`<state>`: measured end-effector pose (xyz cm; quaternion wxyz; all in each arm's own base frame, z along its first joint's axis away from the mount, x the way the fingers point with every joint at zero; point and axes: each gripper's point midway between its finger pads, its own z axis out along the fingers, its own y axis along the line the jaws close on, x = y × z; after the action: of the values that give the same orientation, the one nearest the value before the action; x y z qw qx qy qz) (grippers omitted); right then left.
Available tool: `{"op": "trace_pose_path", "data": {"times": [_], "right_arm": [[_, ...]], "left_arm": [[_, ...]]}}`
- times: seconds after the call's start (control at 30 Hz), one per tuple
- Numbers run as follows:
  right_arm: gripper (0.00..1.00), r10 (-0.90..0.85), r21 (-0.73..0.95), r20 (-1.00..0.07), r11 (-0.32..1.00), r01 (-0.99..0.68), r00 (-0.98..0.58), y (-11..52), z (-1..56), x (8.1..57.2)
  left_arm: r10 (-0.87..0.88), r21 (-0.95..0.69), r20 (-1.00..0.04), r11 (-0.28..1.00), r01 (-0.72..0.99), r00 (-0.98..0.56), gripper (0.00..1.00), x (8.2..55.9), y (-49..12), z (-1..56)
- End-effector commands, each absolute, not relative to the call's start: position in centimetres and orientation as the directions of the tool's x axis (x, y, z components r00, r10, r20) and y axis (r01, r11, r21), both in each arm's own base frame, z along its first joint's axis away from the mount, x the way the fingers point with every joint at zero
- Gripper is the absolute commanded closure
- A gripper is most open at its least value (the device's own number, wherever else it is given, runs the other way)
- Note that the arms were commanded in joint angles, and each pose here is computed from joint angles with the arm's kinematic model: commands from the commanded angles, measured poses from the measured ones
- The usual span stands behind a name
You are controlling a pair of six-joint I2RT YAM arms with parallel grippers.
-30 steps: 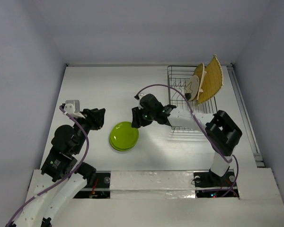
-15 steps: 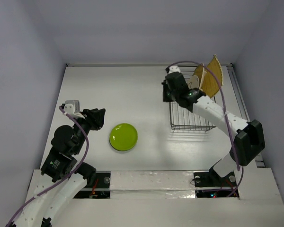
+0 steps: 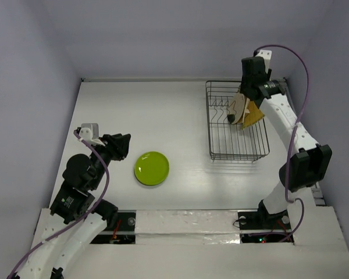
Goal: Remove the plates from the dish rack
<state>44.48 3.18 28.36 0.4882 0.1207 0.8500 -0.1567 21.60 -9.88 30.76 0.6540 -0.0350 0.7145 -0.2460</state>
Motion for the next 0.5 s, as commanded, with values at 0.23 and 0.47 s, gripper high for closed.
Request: {"op": "trace_pose_path", "data": {"times": [0.23, 0.47], "right_arm": [[0.45, 0.034, -0.185, -0.841, 0.920, 0.345, -0.540, 1.2, 27.1, 49.5], [0.45, 0.030, -0.187, -0.817, 0.931, 0.313, -0.576, 2.2, 24.1, 51.9]], "left_arm": [[-0.382, -0.391, -0.920, 0.871, 0.297, -0.091, 0.64, 21.5, -9.8, 31.9], [-0.380, -0.391, -0.920, 0.870, 0.300, -0.097, 0.64, 21.5, -9.9, 31.7]]}}
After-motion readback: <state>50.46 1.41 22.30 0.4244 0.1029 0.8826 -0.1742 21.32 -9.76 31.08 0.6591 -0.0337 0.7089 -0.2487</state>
